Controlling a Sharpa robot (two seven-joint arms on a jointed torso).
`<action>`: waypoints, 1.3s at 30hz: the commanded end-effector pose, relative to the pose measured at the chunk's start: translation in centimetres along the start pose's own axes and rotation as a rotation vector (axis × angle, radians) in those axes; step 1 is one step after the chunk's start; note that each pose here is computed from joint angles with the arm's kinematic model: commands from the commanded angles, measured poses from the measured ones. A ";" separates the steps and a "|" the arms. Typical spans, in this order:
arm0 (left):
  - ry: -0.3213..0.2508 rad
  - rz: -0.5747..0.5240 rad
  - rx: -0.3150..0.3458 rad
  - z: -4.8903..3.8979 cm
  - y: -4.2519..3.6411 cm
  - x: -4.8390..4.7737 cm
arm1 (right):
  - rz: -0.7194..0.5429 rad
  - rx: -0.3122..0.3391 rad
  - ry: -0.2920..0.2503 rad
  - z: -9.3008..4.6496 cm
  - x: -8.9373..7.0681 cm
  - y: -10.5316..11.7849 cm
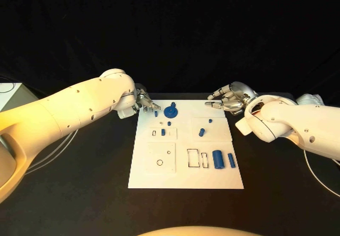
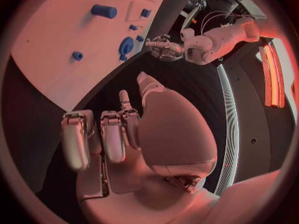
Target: Assemble the parts on the task board
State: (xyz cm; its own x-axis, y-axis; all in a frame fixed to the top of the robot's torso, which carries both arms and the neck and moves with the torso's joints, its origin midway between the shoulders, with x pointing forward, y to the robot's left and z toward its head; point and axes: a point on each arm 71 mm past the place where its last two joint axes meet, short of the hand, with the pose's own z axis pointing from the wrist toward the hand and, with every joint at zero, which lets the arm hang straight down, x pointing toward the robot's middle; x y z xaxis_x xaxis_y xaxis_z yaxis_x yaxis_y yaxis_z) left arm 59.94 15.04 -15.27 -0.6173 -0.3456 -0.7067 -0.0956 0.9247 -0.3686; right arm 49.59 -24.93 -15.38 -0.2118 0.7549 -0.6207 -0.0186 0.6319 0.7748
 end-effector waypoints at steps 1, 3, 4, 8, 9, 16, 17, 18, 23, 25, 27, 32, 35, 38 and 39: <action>0.013 -0.011 0.018 0.21 -0.20 0.06 | 0.000 -0.020 0.000 0.0 0.1 0.2; 0.011 -0.015 0.015 0.34 -0.21 0.02 | 0.000 -0.021 0.000 0.0 0.1 0.2; 0.011 -0.015 0.014 0.38 -0.21 0.00 | 0.001 -0.022 0.000 0.0 0.1 0.3; 0.010 -0.018 0.009 0.51 -0.15 -0.05 | 0.001 -0.023 0.000 0.0 0.1 0.3; 0.010 -0.018 0.008 0.52 -0.13 -0.06 | 0.001 -0.023 -0.001 0.0 0.1 0.3; 0.015 -0.017 0.002 0.58 0.00 -0.09 | 0.001 -0.022 -0.002 0.0 0.1 0.3; 0.016 -0.016 0.002 0.59 -0.02 -0.08 | 0.001 -0.023 -0.001 0.0 0.1 0.3; 0.018 -0.015 0.002 0.61 -0.05 -0.06 | 0.001 -0.023 -0.001 0.0 0.1 0.3; 0.027 -0.010 -0.003 0.78 -0.06 0.11 | 0.001 -0.024 0.000 -0.1 0.2 0.4; 0.031 -0.008 -0.007 0.90 0.03 0.25 | 0.001 -0.025 0.001 -0.1 0.2 0.4; 0.033 -0.009 -0.010 1.00 0.14 0.40 | 0.001 -0.025 0.002 -0.1 0.2 0.4; 0.032 -0.011 -0.017 1.19 0.36 0.55 | 0.002 -0.026 0.002 -0.1 0.2 0.4; 0.032 -0.013 -0.019 1.28 0.45 0.63 | 0.002 -0.026 0.002 -0.1 0.2 0.4; 0.032 -0.014 -0.020 1.33 0.49 0.68 | 0.002 -0.026 0.002 -0.1 0.2 0.4; 0.031 -0.016 -0.019 1.34 0.49 0.68 | 0.002 -0.026 0.002 -0.1 0.2 0.4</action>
State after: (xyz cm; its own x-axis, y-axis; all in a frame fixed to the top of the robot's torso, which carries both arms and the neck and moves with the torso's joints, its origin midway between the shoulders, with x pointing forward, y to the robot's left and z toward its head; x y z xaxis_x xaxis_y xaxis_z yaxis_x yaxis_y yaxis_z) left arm 60.58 15.37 -16.71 -0.6287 -0.3582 -0.6902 -0.1334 0.9241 -0.3580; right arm 49.48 -24.67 -15.25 -0.2129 0.7565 -0.6184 -0.0287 0.6278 0.7779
